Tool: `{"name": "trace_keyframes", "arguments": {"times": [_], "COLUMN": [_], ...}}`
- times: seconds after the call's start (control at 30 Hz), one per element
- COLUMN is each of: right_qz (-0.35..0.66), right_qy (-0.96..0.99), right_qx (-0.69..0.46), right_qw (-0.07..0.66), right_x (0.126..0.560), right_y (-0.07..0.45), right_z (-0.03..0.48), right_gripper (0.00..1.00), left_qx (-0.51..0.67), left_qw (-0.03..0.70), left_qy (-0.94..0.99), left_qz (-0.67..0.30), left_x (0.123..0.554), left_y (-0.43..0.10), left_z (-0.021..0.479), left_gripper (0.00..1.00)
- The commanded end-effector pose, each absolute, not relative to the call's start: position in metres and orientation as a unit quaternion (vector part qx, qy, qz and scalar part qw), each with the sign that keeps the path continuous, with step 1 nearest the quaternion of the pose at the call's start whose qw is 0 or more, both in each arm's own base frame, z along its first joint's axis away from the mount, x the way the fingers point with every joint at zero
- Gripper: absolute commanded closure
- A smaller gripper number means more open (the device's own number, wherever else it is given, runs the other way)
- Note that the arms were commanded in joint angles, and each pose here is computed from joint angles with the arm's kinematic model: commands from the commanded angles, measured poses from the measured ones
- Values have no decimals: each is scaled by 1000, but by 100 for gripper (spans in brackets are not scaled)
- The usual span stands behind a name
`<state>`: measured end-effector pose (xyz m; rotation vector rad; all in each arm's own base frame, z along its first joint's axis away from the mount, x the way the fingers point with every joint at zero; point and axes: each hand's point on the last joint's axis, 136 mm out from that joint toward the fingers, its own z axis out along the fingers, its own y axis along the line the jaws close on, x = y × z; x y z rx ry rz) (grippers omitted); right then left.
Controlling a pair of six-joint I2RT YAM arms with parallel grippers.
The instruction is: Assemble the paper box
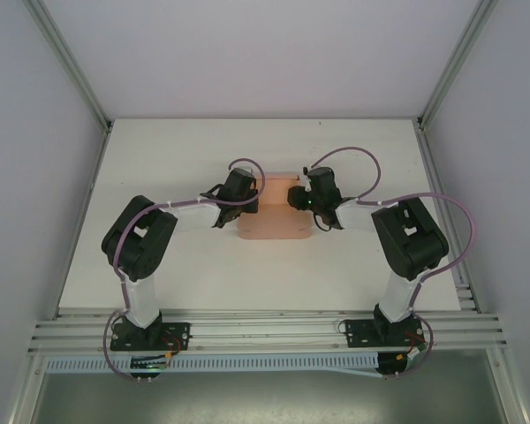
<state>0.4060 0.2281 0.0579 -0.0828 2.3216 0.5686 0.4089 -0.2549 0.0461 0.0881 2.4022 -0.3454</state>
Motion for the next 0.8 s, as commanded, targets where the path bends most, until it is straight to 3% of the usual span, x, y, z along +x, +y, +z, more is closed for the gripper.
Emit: {"name": "trace_keyframes", "arguments": {"times": [0.0,0.03,0.3,0.6,0.77], "right_qz": [195,185,37,-283,-301], "right_qy": [906,909,939,920,914], "right_qx": [-8,-6,38,33,17], "right_qw": [375,373,341,268,272], "right_x": [419,419,411,373,374], "right_y": [213,211,164,76,83], "right_z": [59,57,28,31,33], "right_gripper": [65,65,97,99,100], "left_qx": [24,25,13,-5,-3], "left_qw": [337,336,345,341,343], "left_qy": [938,938,935,939,939], "left_qz": [-82,-82,-76,-41,-18], "left_x": [405,405,407,409,410], "left_y": [-226,-226,-222,-211,-204], "left_z": [37,37,44,41,43], "left_gripper": [100,100,100,100,100]}}
